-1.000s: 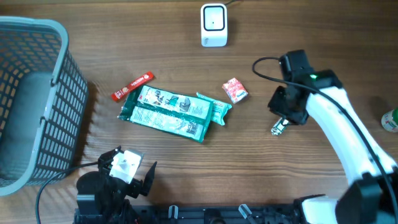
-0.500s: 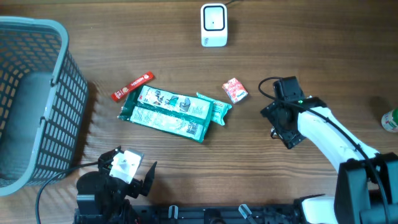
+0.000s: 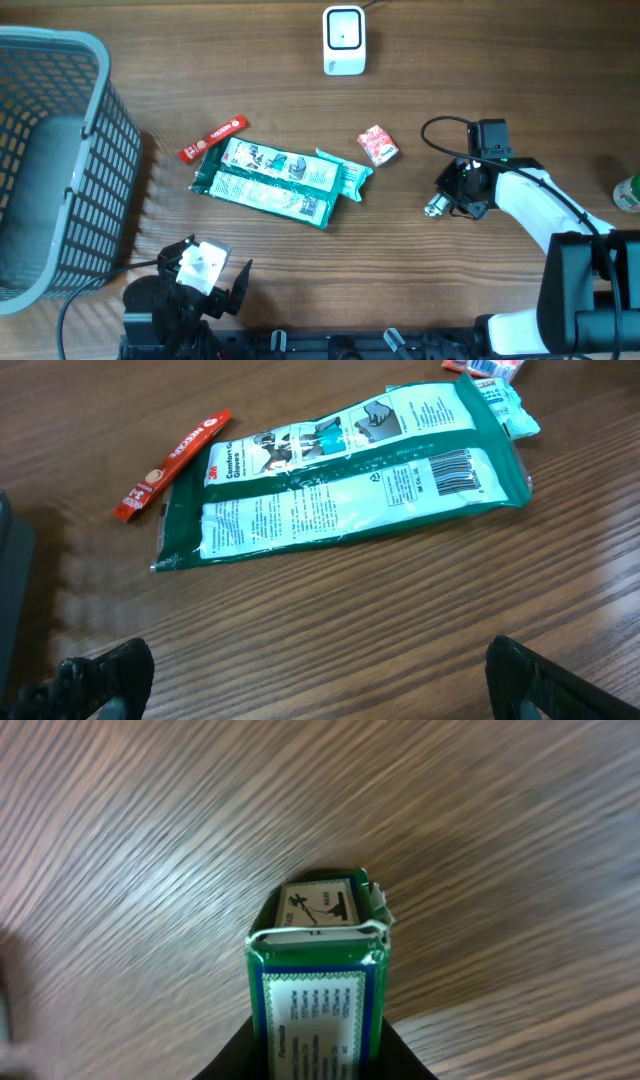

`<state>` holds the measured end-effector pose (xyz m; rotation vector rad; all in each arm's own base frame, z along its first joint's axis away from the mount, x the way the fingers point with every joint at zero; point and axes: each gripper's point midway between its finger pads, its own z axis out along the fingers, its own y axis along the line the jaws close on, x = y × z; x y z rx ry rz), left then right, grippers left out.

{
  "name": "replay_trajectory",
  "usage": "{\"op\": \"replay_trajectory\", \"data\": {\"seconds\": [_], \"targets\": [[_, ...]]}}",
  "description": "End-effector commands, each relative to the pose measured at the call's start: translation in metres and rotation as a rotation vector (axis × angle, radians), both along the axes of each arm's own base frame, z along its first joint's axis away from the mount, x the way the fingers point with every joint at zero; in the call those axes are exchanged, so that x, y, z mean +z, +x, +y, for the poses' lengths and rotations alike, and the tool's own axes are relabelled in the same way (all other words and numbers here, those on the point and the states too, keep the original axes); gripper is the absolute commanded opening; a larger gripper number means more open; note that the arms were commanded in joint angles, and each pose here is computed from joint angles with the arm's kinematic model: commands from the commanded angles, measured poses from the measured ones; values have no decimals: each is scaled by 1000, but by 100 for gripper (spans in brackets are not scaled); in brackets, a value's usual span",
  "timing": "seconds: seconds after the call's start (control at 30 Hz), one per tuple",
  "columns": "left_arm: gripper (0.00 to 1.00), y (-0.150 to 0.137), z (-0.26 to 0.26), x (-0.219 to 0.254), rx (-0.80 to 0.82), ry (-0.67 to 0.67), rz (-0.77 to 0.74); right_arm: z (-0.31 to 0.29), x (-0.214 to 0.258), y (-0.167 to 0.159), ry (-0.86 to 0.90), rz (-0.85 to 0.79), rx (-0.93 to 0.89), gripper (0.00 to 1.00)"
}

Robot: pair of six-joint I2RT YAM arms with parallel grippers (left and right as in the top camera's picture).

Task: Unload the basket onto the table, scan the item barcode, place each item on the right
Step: 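Move the right gripper to the green-white box and grasp it, then lift the box and hold it under the white scanner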

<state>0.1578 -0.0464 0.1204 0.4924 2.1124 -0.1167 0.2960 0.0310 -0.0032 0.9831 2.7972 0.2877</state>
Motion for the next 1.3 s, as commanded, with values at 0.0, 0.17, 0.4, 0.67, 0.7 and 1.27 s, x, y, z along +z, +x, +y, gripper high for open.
{"op": "replay_trajectory", "data": {"seconds": [0.0, 0.17, 0.4, 0.67, 0.7, 1.27], "targets": [[100, 0, -2, -1, -10, -5, 1, 31, -7, -10, 132, 17, 237, 22], [100, 0, -2, -1, -10, -5, 1, 113, 65, -3, 583, -315, 733, 24], [100, 0, -2, -1, -10, -5, 1, 141, 113, -7, 824, -560, 914, 25], [100, 0, -2, -1, -10, -5, 1, 151, 152, -4, 975, -743, 996, 25], [100, 0, -2, -1, -10, -5, 1, 152, 159, -5, 1004, -778, 1018, 23], [100, 0, -2, -1, -10, -5, 1, 153, 200, -2, 1199, -782, 1032, 21]]}}
